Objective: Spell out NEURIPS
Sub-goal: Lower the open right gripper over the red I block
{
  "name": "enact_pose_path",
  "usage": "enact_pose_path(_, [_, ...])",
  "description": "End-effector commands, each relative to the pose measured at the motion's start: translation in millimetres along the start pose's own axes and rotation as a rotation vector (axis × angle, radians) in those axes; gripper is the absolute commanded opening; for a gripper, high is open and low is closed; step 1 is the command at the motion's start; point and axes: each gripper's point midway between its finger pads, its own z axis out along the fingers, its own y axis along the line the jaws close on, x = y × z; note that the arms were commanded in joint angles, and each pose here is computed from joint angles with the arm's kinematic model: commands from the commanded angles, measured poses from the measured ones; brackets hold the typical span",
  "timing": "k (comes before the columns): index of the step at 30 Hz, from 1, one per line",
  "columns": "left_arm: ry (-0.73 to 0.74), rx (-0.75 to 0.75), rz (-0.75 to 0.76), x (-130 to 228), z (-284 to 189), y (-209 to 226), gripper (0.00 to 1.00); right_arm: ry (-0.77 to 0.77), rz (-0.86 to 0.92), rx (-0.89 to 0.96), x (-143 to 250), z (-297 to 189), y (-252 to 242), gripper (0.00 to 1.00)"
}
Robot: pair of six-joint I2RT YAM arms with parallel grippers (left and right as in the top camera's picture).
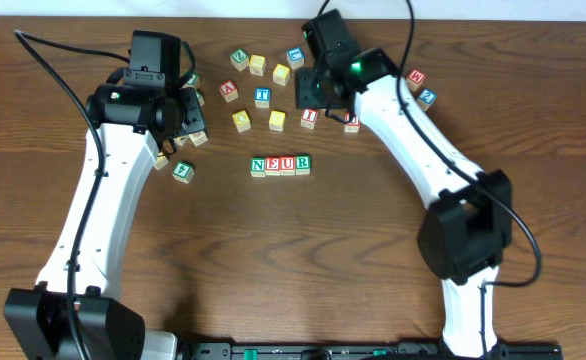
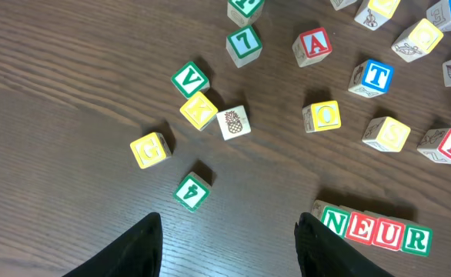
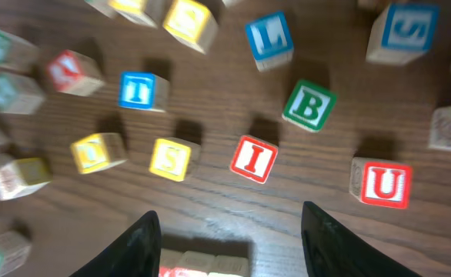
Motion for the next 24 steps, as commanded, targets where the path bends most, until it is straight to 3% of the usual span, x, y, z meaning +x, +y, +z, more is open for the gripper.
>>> enact_pose_path(1, [-0.018,-0.013,0.003,-2,-6,5,0.55,0.002,0.04,0.022,2,12,0,0.53])
enact_pose_path(24, [-0.019,-0.013,0.003,-2,-6,5,0.55,0.075,0.083,0.088,27,73,-16,0.5])
